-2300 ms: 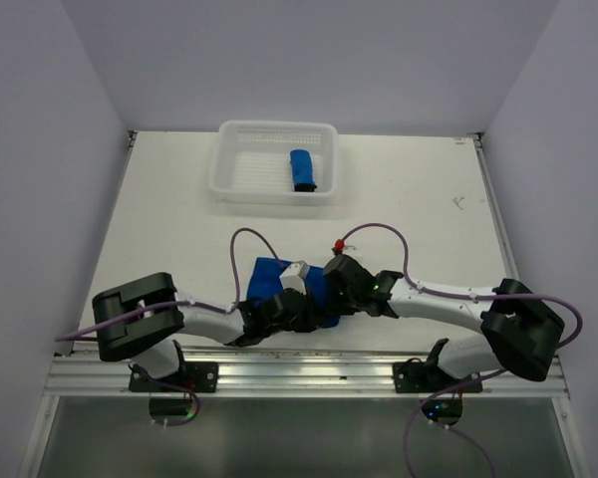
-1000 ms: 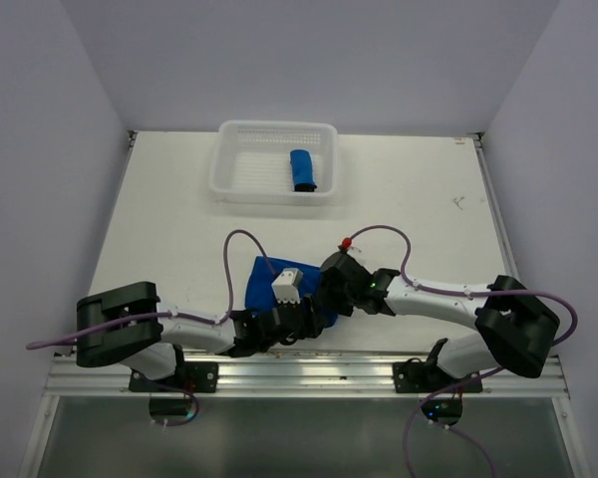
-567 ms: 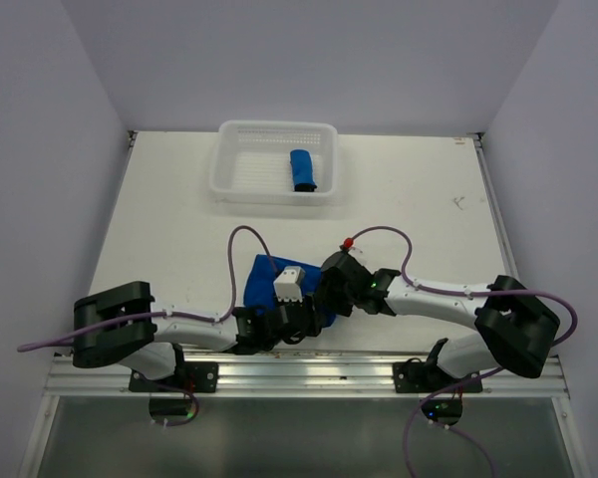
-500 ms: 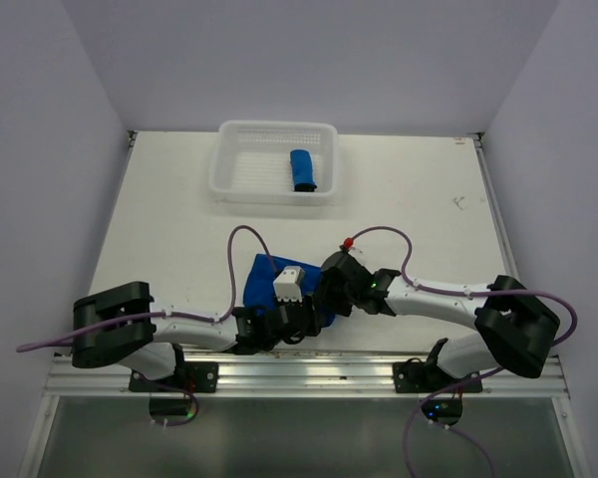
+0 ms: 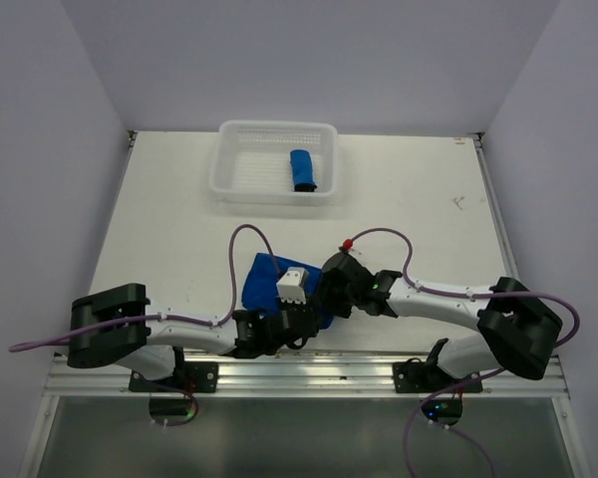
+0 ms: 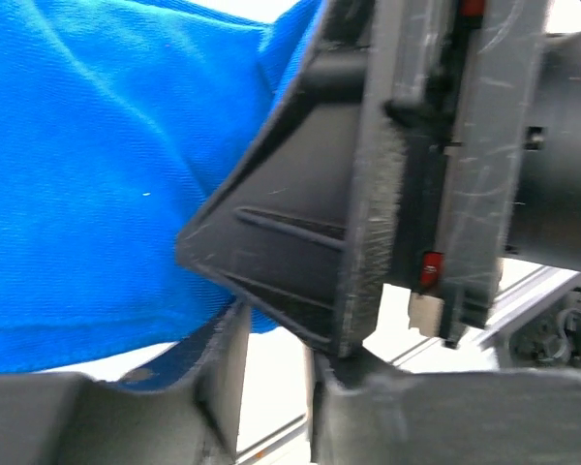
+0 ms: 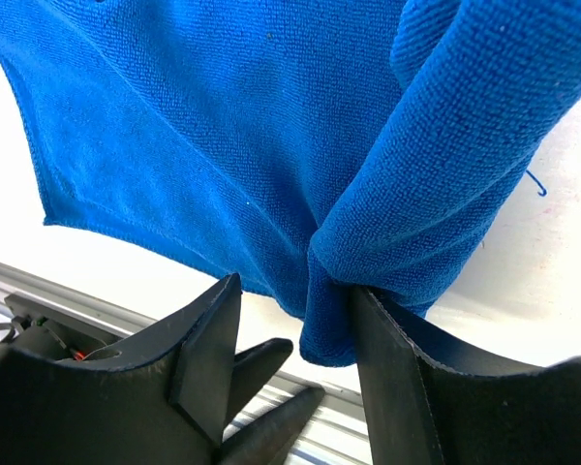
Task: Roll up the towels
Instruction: Roll the towel
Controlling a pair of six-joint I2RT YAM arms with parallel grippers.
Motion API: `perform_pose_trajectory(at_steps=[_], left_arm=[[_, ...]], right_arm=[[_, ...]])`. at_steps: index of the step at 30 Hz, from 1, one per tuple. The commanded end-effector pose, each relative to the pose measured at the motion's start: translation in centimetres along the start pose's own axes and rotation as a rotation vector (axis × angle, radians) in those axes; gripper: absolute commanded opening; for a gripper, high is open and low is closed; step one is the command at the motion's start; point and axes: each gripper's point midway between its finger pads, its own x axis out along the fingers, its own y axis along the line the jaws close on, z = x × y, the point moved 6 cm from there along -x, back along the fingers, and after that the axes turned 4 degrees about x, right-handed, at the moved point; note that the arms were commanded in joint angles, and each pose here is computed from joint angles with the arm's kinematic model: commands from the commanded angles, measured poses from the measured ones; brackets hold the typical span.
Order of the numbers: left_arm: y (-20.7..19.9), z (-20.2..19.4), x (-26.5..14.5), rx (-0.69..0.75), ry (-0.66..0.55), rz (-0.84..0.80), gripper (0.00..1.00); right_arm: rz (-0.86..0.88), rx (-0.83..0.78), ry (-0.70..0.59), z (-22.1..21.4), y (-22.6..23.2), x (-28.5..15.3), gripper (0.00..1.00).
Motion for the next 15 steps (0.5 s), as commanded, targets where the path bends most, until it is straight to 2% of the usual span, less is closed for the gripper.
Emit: perform_pose_trajectory(at_steps=[1,3,7,10,12,15], left_arm=[[-2.2,2.1,0.3,-0.047,-0.103,-0.063,0.32],[-2.3,1.9,0.5,-0.045,-0.102,-0.068,0.35],[-2.4,1.7,0.6,-0.053,-0.105,-0.085,0.52],[-1.8,0.9,1.0,-0.047,-0.097,-0.061,0.57],[-1.3,0.5,1.4,-0.054,-0.095,-0.036,0.57],[-1.3,0.6,1.6,-0.057,-0.109,-0.035,0.51]], right_arm=[[-0.017,-0.014,0.067,-1.4,-0.8,-0.6,0.52],[-0.015,-0.012,0.063,-1.3,-0.8,-0.8,0.52],[-0.005,0.002,0.068,-1.4,-0.7,-1.2,0.52],[0.032,0.037,0.073,-1.5,-0.3,-1.4,0.52],[0.048,0.046,0.069,-1.4,-0.1,-1.5,0.52],[0.058,0.051,0.066,-1.3,0.1,-1.6,0.52]])
